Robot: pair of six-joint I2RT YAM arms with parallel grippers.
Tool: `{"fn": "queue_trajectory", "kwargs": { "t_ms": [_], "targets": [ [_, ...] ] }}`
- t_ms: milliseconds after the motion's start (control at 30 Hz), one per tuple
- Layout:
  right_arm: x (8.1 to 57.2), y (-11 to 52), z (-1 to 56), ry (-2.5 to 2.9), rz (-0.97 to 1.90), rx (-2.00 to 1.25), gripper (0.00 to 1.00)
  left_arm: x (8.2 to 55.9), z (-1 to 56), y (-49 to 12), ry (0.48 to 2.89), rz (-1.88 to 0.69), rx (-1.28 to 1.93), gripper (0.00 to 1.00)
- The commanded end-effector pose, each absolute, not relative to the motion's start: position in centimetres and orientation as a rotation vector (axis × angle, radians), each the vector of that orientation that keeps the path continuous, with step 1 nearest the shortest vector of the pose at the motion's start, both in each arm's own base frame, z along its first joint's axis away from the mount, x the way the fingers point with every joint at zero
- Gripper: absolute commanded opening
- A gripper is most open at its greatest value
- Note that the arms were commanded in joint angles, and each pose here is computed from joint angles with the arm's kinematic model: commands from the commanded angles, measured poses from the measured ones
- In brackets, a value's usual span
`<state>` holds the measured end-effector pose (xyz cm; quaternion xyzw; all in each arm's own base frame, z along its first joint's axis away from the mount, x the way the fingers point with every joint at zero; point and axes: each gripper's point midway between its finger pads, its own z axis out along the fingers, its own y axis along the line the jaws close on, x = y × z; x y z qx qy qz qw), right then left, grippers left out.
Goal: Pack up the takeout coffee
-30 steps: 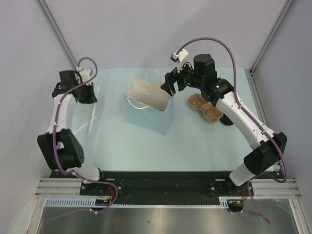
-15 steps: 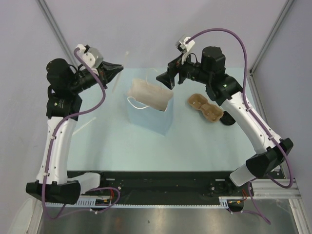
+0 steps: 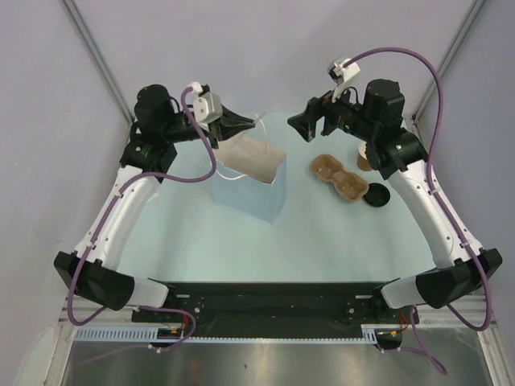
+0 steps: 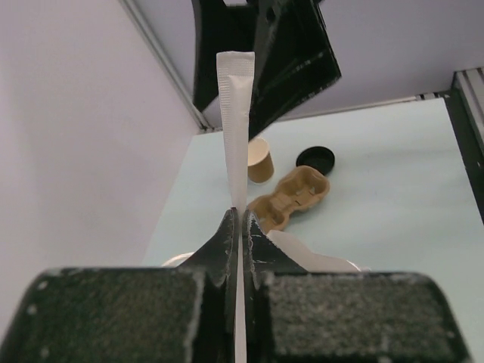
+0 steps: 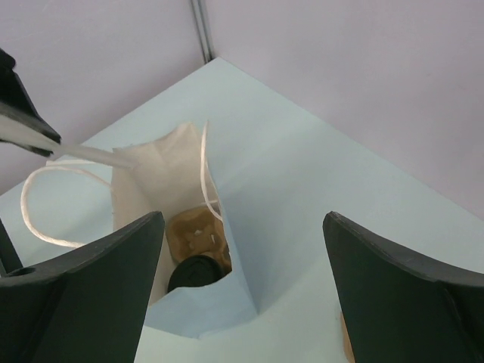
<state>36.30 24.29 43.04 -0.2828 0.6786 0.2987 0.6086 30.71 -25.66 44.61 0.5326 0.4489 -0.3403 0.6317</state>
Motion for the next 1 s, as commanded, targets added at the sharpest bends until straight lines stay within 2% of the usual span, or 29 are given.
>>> {"fn": "queue_trajectory", "kwargs": {
  "t_ms": [0, 300, 600, 700, 733, 833, 967],
  "targets": [
    [35.1, 22.8, 43.5, 1.575, 0.679, -0.613, 0.92, 30.2, 41.1, -26.7, 0.996, -0.795, 1.34, 0.0],
    [34.0, 21.3, 42.0, 1.626, 0.648, -0.608, 0.93, 31.3, 32.6, -26.0, 1.18, -0.771, 1.414, 0.0],
    [33.9, 21.0, 40.9, 1.661, 0.645, -0.605, 0.93, 34.6, 29.3, -24.6, 1.341, -0.719, 1.371, 0.03],
    [33.9, 20.9, 40.8, 1.662, 0.639, -0.609, 0.93, 34.4, 29.3, -24.1, 1.338, -0.72, 1.401, 0.18],
    [33.8, 21.0, 40.9, 1.661, 0.64, -0.608, 0.93, 34.4, 29.4, -24.0, 1.338, -0.721, 1.403, 0.28],
    [33.9, 20.9, 40.8, 1.664, 0.639, -0.613, 0.93, 34.4, 30.4, -23.6, 1.334, -0.713, 1.395, 0.4],
    [33.9, 21.3, 40.2, 1.668, 0.647, -0.65, 0.94, 34.4, 33.0, -23.5, 1.304, -0.695, 1.366, 0.48]
  ]
}}
